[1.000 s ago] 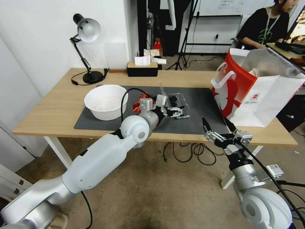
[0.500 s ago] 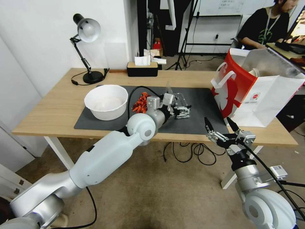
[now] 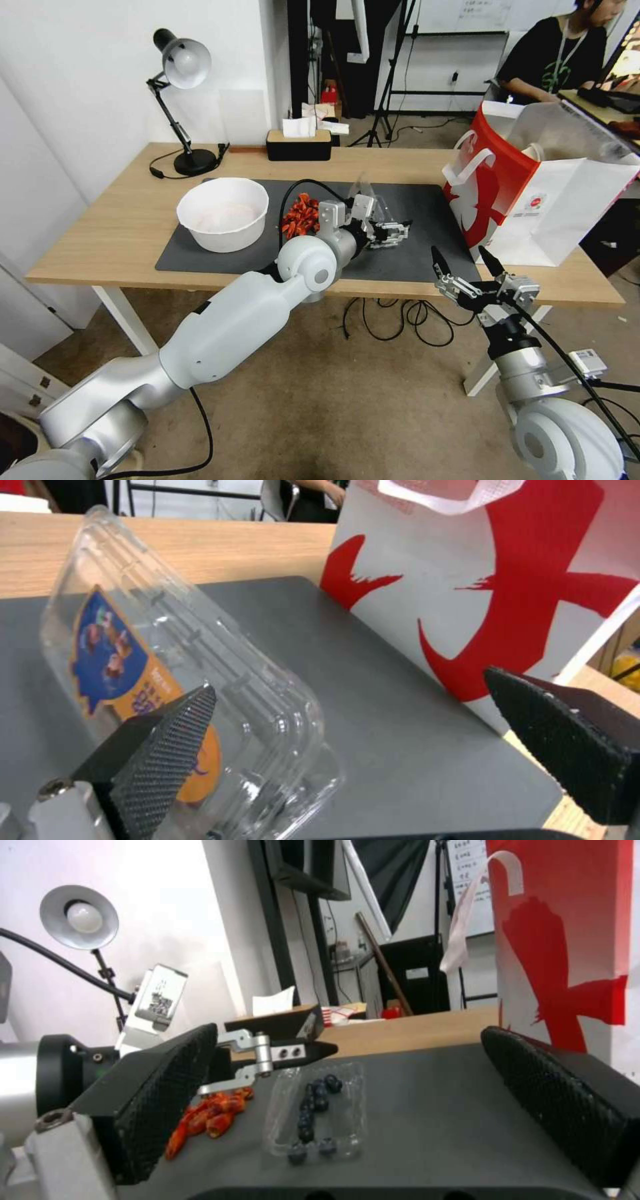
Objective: Close the disposable takeout box, then place it into the delivery bag.
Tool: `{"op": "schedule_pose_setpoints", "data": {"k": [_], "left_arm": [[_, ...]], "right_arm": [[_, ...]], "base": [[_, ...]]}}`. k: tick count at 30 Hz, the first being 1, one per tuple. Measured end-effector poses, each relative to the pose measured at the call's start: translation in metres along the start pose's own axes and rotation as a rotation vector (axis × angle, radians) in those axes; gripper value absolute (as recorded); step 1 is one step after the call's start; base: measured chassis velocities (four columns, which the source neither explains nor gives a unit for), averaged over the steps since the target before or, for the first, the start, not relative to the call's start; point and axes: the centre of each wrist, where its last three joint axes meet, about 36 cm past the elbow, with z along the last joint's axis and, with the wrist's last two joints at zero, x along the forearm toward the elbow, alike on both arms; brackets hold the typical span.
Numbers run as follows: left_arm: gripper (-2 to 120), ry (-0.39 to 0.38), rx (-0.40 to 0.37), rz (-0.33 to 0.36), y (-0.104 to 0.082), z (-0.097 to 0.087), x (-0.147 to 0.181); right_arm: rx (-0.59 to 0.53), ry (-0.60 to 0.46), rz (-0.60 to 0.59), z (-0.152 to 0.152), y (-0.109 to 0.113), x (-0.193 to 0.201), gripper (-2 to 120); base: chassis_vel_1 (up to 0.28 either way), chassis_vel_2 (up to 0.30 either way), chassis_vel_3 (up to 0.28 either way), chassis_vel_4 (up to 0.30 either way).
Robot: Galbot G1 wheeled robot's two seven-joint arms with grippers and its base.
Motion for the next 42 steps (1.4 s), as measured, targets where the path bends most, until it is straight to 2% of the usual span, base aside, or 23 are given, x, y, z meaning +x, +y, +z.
{"op": "schedule_pose_setpoints", "data": {"k": [6, 13, 19, 33, 39, 40, 42], "left_arm": [[100, 0.004, 0.019, 0.017, -0.002, 0.000, -0.010], [100, 0.020, 0.039, 0.006, 0.000, 0.007, -0.022], [100, 0.015, 0.069, -0.039, 0.017, 0.014, -0.037], [100, 0.017, 0.090, -0.059, 0.029, 0.022, -0.040], [82, 0.022, 0.093, -0.069, 0.032, 0.028, -0.044], [82, 0.022, 0.093, -0.069, 0.032, 0.028, -0.044], [72, 0.021, 0.092, -0.072, 0.033, 0.029, -0.045]], "right_arm": [[0.003, -0.001, 0.008, -0.001, -0.001, 0.003, 100], [0.011, -0.004, 0.016, -0.004, -0.003, 0.006, 100], [0.012, -0.004, 0.018, -0.003, -0.003, 0.006, 100], [0.011, -0.009, 0.010, -0.002, -0.002, 0.003, 100], [0.011, -0.006, 0.011, -0.002, -0.002, 0.003, 100], [0.011, -0.006, 0.011, -0.002, -0.002, 0.003, 100], [0.011, -0.006, 0.011, -0.001, -0.002, 0.003, 100]], "base": [[0.000, 0.000, 0.000, 0.000], [0.000, 0.000, 0.000, 0.000], [0.000, 0.000, 0.000, 0.000], [0.000, 0.000, 0.000, 0.000], [0.000, 0.000, 0.000, 0.000], [0.000, 0.000, 0.000, 0.000], [0.000, 0.000, 0.000, 0.000]]}}
